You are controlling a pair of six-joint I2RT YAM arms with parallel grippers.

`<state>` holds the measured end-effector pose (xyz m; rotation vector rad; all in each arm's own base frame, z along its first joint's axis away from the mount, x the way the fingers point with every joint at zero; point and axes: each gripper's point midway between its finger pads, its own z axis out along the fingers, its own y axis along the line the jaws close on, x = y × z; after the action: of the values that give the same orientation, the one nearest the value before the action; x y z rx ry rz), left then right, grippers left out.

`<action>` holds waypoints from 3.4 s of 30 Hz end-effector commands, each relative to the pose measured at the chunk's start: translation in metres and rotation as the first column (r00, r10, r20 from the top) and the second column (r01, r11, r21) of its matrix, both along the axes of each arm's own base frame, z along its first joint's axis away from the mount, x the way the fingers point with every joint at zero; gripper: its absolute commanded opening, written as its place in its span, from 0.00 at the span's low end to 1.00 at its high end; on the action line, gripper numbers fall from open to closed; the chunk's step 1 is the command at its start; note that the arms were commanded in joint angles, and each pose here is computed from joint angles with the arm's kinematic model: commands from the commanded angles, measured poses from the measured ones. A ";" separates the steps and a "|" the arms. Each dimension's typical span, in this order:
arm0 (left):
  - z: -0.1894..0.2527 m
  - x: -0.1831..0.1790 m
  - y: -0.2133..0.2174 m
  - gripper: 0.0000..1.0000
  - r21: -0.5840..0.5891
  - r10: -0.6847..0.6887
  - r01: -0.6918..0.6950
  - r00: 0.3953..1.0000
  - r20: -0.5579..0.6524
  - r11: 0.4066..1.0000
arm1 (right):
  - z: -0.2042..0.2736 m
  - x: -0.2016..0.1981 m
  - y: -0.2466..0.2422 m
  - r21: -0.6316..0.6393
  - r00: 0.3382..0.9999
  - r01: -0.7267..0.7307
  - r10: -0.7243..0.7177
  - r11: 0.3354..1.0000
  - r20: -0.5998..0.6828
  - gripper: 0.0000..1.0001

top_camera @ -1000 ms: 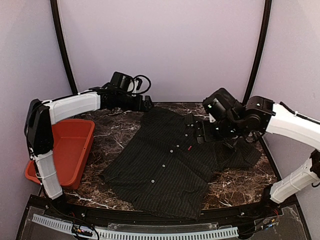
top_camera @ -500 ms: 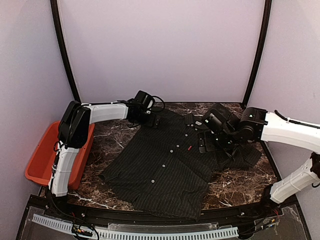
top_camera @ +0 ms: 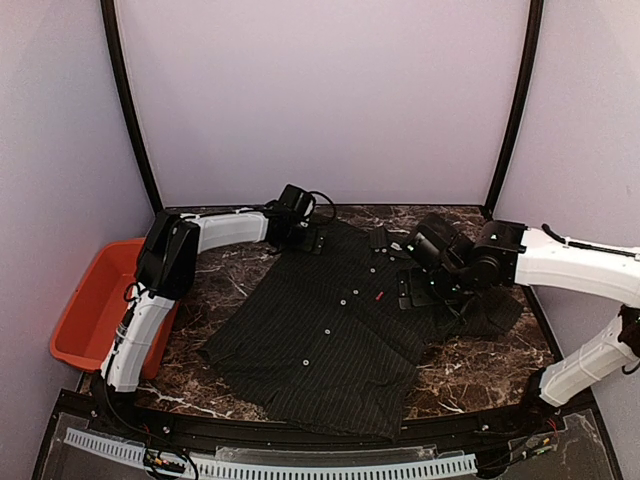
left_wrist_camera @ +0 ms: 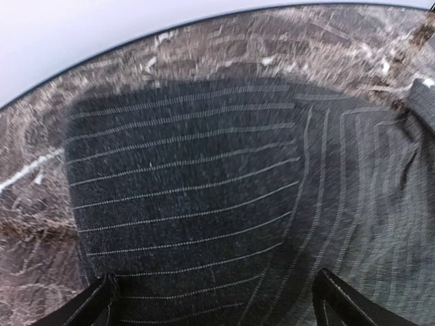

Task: Pin the brooch onto the clothing
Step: Flatten out the crumpled clothing at the center of the board.

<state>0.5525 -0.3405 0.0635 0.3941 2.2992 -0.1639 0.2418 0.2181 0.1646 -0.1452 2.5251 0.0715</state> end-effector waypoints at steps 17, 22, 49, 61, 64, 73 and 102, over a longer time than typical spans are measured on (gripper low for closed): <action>-0.022 0.028 0.095 0.01 -0.079 0.299 -0.308 0.948 -0.110 0.948 | -0.011 0.025 -0.012 0.028 0.997 0.071 -0.071 0.997 0.005 0.88; -0.004 0.023 0.144 0.01 -0.156 0.433 -0.447 0.894 -0.119 0.881 | -0.015 0.052 -0.011 0.118 0.996 0.089 -0.089 0.989 -0.005 0.88; 0.073 -0.067 0.149 0.80 -0.300 0.403 -0.425 0.905 -0.133 0.854 | -0.131 0.203 0.082 0.277 0.970 0.049 0.020 0.960 -0.241 0.39; 0.039 -0.188 0.093 0.90 -0.223 0.186 -0.230 0.962 -0.199 0.947 | -0.142 0.308 0.037 0.247 0.974 0.173 -0.128 0.953 -0.188 0.41; 0.025 -0.209 0.094 0.90 -0.212 0.157 -0.207 0.960 -0.232 0.955 | -0.126 0.338 0.036 0.284 0.989 0.116 -0.086 0.952 -0.118 0.43; 0.007 -0.247 0.077 0.91 -0.228 0.047 -0.118 0.954 -0.296 0.966 | -0.034 0.343 0.073 0.436 0.982 -0.188 0.176 0.880 0.070 0.59; -0.046 -0.343 -0.062 0.41 -0.361 -0.357 0.194 0.808 -0.469 0.912 | -0.016 0.128 -0.027 0.278 0.999 -0.026 0.031 0.960 -0.013 0.67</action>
<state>0.2282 -0.4146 0.0308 0.5605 2.5943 -0.8950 0.3609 0.2170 0.1616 -0.1953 2.4805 0.5450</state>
